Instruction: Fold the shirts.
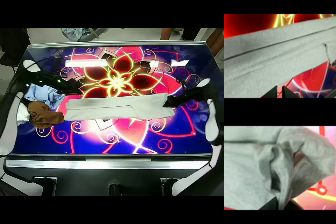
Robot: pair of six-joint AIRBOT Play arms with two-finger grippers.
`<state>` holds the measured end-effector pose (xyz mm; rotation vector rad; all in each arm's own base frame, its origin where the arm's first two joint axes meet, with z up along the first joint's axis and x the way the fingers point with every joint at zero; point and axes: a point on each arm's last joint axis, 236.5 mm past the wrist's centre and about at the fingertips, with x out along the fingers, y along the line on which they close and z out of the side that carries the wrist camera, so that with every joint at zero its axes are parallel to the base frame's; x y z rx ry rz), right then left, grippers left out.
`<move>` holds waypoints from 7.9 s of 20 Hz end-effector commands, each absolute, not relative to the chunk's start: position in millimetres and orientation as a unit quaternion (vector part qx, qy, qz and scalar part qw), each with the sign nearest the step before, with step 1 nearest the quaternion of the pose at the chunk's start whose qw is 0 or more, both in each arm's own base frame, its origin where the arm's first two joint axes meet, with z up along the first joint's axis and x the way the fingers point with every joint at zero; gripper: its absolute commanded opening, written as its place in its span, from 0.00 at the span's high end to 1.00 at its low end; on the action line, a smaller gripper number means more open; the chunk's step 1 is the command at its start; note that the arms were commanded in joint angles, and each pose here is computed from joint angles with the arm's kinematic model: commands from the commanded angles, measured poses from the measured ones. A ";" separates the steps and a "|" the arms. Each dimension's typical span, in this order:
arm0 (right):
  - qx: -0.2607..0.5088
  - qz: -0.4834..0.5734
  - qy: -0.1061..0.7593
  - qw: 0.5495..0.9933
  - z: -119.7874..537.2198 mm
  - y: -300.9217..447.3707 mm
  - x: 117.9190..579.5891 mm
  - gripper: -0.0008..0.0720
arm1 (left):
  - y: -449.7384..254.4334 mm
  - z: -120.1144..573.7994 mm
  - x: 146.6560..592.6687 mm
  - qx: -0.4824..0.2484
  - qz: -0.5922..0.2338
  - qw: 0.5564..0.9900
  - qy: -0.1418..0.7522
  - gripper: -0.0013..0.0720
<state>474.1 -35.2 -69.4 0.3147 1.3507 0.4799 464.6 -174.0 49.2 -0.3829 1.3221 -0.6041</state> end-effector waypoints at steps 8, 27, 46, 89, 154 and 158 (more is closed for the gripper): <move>0.042 0.260 0.528 0.808 124.0 10.3 423.2 0.91 | -437.8 -13.5 410.7 -0.280 -0.372 0.678 0.568 0.93; 0.008 0.245 0.503 0.828 174.4 31.2 393.4 0.91 | -457.4 -12.9 403.1 -0.203 -0.429 0.665 0.577 0.94; 0.213 0.480 0.486 0.699 20.3 398.8 441.3 0.04 | -187.1 258.5 427.1 -0.041 -0.283 0.887 0.361 0.93; 0.287 -0.104 0.615 0.727 38.4 -316.4 288.5 0.91 | -197.5 159.7 430.2 -0.012 -0.254 0.851 0.460 0.93; -0.146 0.140 0.644 0.737 5.6 12.9 429.4 0.04 | -117.4 -5.1 428.1 0.010 -0.024 0.778 0.628 0.01; -0.146 0.140 0.644 0.737 5.6 12.9 429.4 0.04 | -117.4 -5.2 428.1 0.010 -0.024 0.778 0.628 0.01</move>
